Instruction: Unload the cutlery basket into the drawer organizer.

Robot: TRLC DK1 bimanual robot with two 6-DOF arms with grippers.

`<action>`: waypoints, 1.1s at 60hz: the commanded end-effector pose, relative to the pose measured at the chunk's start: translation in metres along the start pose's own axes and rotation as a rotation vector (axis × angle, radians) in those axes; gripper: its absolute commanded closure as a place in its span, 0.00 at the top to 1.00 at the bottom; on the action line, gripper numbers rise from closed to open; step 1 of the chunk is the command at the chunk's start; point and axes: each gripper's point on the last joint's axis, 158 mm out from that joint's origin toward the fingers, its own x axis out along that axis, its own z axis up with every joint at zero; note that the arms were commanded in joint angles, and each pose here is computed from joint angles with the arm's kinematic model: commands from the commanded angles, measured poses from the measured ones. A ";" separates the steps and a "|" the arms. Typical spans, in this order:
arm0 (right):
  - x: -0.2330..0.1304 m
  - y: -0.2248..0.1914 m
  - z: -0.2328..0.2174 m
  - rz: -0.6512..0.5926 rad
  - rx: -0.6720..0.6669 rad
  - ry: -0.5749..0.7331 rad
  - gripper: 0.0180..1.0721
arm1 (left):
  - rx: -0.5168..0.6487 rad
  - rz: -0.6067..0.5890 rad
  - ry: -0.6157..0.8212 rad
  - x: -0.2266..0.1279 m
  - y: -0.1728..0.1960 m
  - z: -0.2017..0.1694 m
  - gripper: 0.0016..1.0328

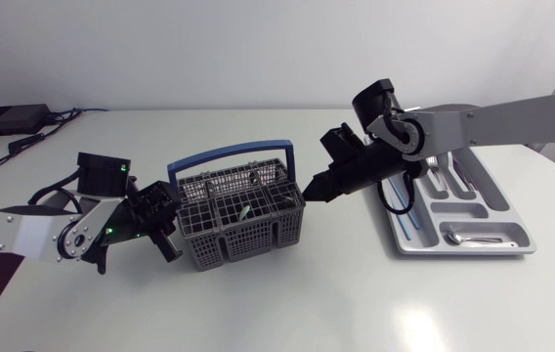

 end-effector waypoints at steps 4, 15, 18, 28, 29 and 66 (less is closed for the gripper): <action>-0.010 0.030 -0.011 0.040 -0.042 -0.002 0.10 | 0.011 -0.012 -0.053 0.006 0.014 0.016 0.08; -0.024 0.036 -0.026 0.029 -0.037 -0.005 0.10 | 0.021 -0.032 -0.071 0.008 0.011 0.028 0.08; -0.027 0.035 -0.030 0.021 -0.034 -0.004 0.10 | 0.030 -0.041 -0.085 0.010 0.008 0.037 0.08; -0.037 0.023 -0.041 -0.012 -0.013 -0.009 0.10 | 0.059 -0.063 -0.105 0.019 -0.003 0.063 0.08; -0.038 0.022 -0.042 -0.015 -0.012 -0.012 0.10 | 0.061 -0.065 -0.106 0.020 -0.005 0.066 0.08; -0.100 -0.009 -0.048 -0.169 -0.055 -0.141 0.53 | 0.037 0.054 -0.085 -0.048 0.029 0.066 0.09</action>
